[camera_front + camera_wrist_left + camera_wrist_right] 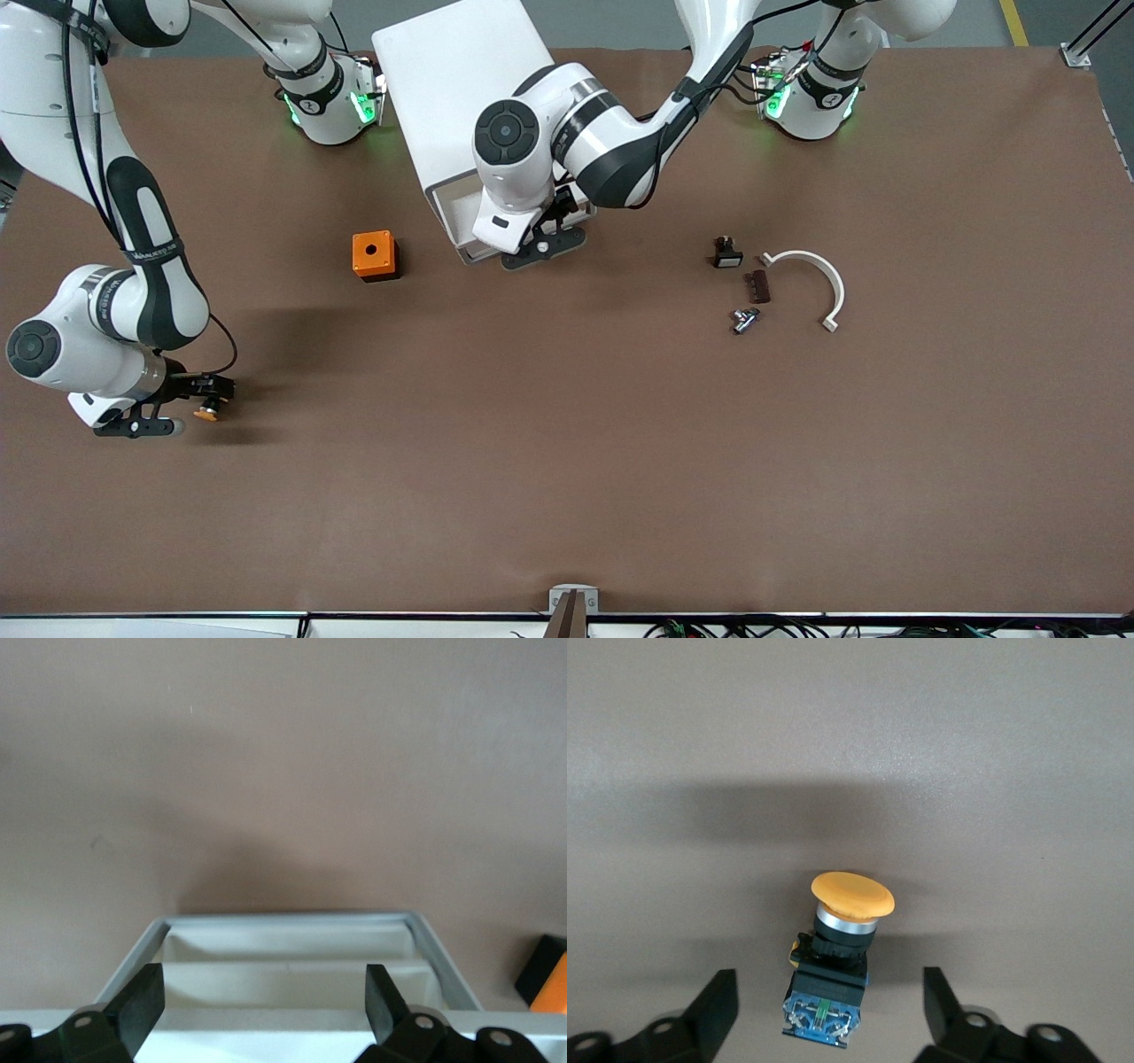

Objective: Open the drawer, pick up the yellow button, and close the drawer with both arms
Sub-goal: 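Lower the button onto the table and open the right gripper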

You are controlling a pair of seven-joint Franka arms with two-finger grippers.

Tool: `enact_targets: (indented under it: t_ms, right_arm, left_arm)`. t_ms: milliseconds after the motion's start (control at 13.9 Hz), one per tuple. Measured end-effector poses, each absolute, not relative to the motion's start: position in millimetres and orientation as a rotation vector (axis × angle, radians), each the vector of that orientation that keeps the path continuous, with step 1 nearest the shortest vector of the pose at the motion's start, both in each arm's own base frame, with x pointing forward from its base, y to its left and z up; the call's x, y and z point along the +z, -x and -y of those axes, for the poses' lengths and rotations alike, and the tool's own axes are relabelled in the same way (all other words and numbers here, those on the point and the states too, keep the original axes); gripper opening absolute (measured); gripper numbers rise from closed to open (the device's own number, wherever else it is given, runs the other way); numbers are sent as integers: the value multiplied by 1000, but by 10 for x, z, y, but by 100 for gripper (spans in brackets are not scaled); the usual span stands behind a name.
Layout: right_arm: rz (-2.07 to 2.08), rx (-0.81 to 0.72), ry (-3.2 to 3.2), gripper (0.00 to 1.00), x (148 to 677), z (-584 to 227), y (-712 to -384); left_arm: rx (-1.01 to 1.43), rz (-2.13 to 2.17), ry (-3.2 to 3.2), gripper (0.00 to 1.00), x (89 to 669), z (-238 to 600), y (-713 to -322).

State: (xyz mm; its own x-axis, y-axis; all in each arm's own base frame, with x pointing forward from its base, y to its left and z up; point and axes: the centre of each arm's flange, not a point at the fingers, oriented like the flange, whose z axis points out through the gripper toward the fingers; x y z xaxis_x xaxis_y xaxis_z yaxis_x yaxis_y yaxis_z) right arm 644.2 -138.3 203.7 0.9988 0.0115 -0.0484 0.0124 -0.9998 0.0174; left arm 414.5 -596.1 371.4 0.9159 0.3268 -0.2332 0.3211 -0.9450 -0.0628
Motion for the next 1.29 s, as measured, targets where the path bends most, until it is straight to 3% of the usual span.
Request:
enact_targets:
  t_ms: [502, 932, 1291]
  right_arm:
    - [-21, -143, -3133, 100, 2226, 1368, -6473]
    - [-44, -272, -3155, 100, 3562, 1196, -6501]
    - [-51, -345, -3166, 100, 4651, 1084, -6164]
  left_arm:
    - [518, 513, 3033, 100, 3663, 6053, -3936]
    - [639, 541, 3024, 100, 3605, 6086, -3851]
    - [751, 577, 3008, 100, 3538, 6099, -3802]
